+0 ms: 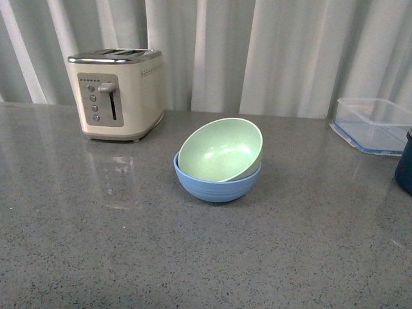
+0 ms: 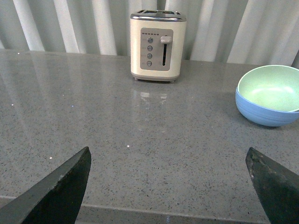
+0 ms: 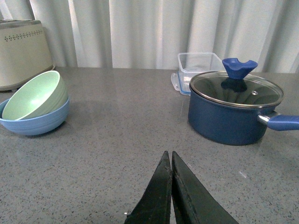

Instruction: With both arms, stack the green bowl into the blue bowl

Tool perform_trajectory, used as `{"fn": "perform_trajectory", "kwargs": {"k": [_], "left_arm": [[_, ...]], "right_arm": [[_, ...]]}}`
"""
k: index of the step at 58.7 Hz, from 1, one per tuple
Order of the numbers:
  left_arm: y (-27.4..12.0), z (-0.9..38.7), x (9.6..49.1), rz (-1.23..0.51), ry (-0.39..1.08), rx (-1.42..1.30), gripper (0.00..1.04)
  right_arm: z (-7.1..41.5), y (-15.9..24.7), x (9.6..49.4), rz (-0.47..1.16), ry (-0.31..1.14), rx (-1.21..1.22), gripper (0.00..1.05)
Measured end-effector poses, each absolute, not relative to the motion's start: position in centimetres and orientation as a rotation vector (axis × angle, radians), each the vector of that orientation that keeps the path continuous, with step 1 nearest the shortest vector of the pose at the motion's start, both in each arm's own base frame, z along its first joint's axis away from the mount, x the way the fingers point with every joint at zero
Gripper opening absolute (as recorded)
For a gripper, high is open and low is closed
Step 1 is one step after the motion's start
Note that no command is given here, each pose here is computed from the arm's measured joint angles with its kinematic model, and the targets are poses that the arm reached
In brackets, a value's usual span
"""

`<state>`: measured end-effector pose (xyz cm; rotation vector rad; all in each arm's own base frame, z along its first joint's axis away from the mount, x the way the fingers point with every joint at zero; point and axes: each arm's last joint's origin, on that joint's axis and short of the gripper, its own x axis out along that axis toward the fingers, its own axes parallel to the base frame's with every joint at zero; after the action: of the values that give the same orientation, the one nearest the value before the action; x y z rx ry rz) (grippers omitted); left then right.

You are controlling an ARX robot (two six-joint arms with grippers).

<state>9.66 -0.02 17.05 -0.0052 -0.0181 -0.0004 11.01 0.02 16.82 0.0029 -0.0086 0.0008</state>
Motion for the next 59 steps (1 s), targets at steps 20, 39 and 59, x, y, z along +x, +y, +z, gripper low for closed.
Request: {"fn": "perform_trajectory", "kwargs": {"k": [20, 39, 59], "left_arm": [[0.0, 17.1, 9.7, 0.0, -0.019, -0.005, 0.98], [0.0, 17.1, 9.7, 0.0, -0.019, -0.005, 0.98], [0.0, 17.1, 9.7, 0.0, -0.019, -0.005, 0.98]], "right_arm": [[16.5, 0.0, 9.8, 0.003, -0.005, 0.003, 0.01], [16.5, 0.0, 9.8, 0.004, -0.003, 0.002, 0.34], [16.5, 0.0, 9.8, 0.004, -0.003, 0.003, 0.97]]}}
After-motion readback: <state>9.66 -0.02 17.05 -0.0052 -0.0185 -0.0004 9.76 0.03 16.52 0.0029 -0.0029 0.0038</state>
